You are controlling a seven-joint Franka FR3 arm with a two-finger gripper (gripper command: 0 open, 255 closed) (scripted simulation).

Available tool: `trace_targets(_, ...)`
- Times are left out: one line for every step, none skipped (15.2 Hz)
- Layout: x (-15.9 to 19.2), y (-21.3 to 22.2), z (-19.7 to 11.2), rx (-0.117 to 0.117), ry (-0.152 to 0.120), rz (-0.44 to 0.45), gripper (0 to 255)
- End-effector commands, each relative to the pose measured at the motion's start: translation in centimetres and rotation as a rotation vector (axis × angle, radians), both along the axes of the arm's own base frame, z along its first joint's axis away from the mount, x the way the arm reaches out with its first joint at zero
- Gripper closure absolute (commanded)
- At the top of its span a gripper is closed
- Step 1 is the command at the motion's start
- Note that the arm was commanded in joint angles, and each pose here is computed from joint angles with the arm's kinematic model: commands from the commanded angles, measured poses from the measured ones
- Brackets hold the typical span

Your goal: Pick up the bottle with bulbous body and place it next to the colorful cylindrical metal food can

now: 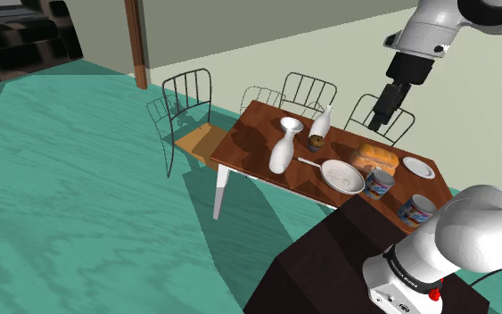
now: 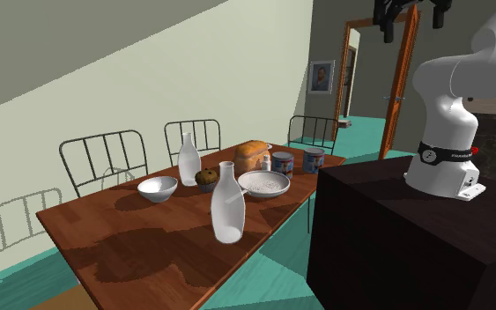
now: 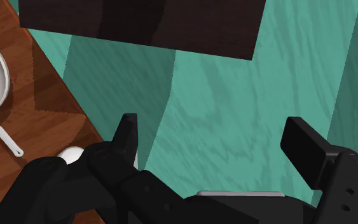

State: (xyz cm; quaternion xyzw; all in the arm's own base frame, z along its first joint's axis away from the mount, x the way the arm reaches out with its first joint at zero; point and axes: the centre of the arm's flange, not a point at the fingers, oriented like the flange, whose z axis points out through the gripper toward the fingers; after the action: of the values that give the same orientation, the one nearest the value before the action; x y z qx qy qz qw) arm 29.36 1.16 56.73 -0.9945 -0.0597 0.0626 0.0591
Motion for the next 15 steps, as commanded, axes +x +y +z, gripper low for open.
trace_targets(0.0,0.0,0.0,0.000,0.000,0.000,0)
trace_targets(0.7,-0.5,-0.9,-0.002,-0.005,0.003,0)
trace_targets(1.4,-1.0,-1.8,-0.004,-0.011,0.006,0)
trace_targets(2.1,-1.6,-2.7,-0.007,-0.016,0.009,0)
trace_targets(2.8,-2.1,-3.6,-0.009,-0.021,0.012,0)
trace_targets(3.5,-2.6,-4.5,-0.011,-0.027,0.015,0)
trace_targets(4.2,-3.1,-5.4,-0.013,-0.032,0.018,0)
trace_targets(4.9,-3.7,-6.2,-0.016,-0.038,0.021,0)
trace_targets(5.7,-4.2,-7.1,-0.018,-0.043,0.024,0)
trace_targets(6.4,-4.7,-8.0,-0.020,-0.048,0.027,0)
trace_targets(7.1,-5.2,-8.8,-0.022,-0.054,0.030,0)
trace_targets(7.9,-5.7,-9.7,-0.025,-0.059,0.033,0)
trace_targets(8.6,-6.3,-10.5,-0.027,-0.064,0.036,0)
trace_targets(9.4,-6.8,-11.4,-0.029,-0.070,0.040,0)
trace_targets(10.2,-7.3,-12.2,-0.031,-0.075,0.043,0)
